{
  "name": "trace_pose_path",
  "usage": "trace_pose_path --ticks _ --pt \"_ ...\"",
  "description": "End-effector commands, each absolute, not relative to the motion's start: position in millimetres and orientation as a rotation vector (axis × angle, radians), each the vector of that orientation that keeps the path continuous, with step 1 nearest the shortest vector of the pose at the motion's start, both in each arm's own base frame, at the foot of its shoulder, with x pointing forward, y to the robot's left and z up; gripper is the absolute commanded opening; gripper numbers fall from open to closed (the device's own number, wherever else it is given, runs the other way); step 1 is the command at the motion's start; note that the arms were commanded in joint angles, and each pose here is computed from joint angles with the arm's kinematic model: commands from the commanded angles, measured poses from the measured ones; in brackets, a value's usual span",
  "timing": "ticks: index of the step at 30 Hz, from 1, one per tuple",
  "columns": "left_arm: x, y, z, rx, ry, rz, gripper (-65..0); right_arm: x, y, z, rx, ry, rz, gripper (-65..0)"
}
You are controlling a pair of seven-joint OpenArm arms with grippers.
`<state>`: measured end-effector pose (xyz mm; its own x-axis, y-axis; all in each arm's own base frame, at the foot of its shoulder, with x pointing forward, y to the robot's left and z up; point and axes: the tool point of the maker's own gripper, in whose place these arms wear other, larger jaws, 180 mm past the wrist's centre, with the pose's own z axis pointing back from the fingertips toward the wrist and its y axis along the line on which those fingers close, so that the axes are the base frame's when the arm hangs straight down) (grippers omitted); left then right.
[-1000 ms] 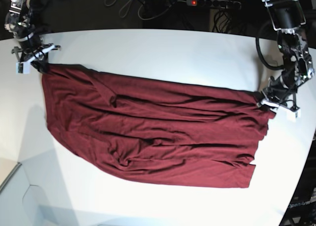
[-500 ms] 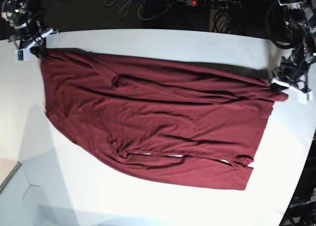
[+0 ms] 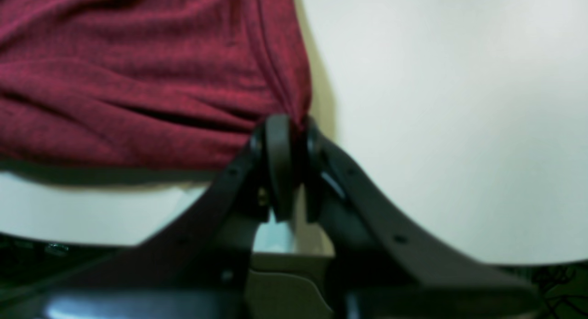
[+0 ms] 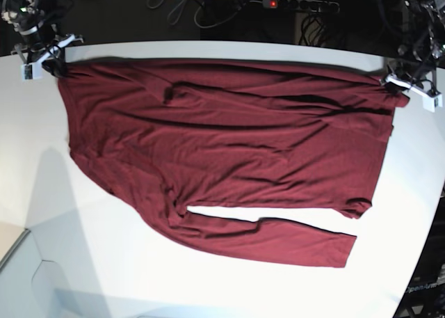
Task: Layout the t-shirt on the table in an organized manner, then fold the t-shirt properly
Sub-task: 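Pull both held corners away from the shirt body, unfolding it flat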
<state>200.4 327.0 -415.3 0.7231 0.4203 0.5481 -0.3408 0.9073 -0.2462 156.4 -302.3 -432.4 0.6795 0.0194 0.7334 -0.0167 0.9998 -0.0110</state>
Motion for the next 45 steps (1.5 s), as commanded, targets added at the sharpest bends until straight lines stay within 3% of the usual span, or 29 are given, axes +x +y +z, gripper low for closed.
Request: trace_pose_path --ticks 1,21,24,26,32,45 --pt "210 336 -402 -0.115 -0.682 0.41 -64.7 143 -309 -439 -0.03 -0.755 0.045 -65.0" --pt "200 334 -410 -0.114 -0.631 0.407 -64.7 140 -303 -441 0.003 -0.742 0.067 -64.9" --pt "203 332 -408 -0.124 -0.632 0.404 -64.3 141 -294 -440 0.043 -0.745 0.097 -57.2" --pt "203 332 -407 -0.122 -0.634 0.401 -60.1 141 -294 -440 0.043 -0.746 0.097 -51.5" --pt "203 332 -407 -0.122 -0.637 0.405 -32.2 142 -313 -431 -0.006 -0.786 0.026 -40.4" --pt "204 337 -400 -0.122 -0.677 0.453 -31.3 151 -345 -413 -0.085 -0.858 -0.075 -34.1"
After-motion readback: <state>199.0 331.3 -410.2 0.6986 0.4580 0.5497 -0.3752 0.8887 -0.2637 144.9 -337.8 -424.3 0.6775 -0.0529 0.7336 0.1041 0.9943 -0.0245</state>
